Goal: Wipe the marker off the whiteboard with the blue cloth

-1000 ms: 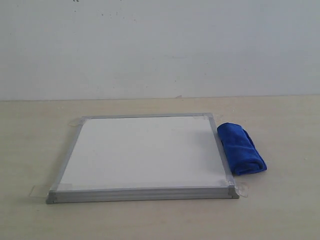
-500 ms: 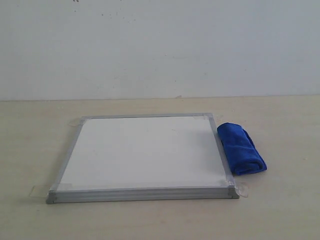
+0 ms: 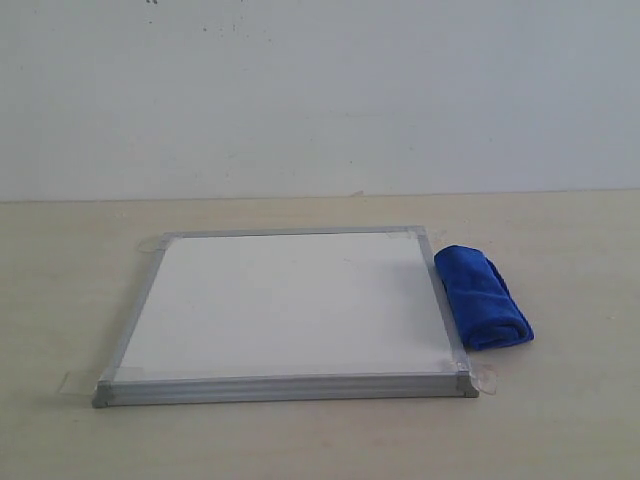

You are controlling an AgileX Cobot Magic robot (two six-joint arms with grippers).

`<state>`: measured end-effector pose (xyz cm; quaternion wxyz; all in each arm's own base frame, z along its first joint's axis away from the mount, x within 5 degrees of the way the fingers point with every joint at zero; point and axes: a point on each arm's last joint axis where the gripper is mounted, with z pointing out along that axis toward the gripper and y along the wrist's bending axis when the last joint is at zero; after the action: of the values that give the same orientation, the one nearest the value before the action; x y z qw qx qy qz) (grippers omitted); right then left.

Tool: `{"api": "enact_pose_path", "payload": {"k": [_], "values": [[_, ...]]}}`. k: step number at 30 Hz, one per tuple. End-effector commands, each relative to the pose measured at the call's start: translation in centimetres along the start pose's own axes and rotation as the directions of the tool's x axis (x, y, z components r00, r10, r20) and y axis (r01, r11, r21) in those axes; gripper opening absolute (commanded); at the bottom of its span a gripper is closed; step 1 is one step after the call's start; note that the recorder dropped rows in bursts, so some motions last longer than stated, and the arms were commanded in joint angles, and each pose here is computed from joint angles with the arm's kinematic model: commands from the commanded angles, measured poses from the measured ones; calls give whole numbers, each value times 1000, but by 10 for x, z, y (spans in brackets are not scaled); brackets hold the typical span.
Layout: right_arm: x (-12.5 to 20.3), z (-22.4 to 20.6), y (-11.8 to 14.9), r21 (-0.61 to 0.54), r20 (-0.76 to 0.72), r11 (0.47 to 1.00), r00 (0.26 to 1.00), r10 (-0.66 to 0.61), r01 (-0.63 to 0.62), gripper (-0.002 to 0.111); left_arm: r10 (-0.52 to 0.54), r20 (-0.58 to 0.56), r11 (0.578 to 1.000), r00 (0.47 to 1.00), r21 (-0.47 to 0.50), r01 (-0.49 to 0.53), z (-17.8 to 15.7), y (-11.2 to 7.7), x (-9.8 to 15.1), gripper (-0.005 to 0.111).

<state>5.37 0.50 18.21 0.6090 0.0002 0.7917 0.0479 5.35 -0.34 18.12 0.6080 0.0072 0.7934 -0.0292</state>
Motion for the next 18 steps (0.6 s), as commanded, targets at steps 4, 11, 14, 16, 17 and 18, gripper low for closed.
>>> {"api": "enact_pose_path", "payload": {"k": [4, 11, 14, 16, 17, 18], "values": [[-1, 0, 0, 6, 6, 1000, 1000, -1, 1, 0, -9, 12, 1000, 1000, 0, 9, 0, 0, -2, 4], [-1, 0, 0, 5, 13, 1000, 1000, 1, -1, 0, -9, 12, 1000, 1000, 0, 9, 0, 0, -2, 4], [-1, 0, 0, 5, 13, 1000, 1000, 1, -1, 0, -9, 12, 1000, 1000, 0, 9, 0, 0, -2, 4], [-1, 0, 0, 5, 13, 1000, 1000, 1, -1, 0, -9, 12, 1000, 1000, 0, 9, 0, 0, -2, 4], [-1, 0, 0, 5, 13, 1000, 1000, 1, -1, 0, -9, 12, 1000, 1000, 0, 9, 0, 0, -2, 4], [-1, 0, 0, 5, 13, 1000, 1000, 1, -1, 0, -9, 12, 1000, 1000, 0, 9, 0, 0, -2, 4]]}}
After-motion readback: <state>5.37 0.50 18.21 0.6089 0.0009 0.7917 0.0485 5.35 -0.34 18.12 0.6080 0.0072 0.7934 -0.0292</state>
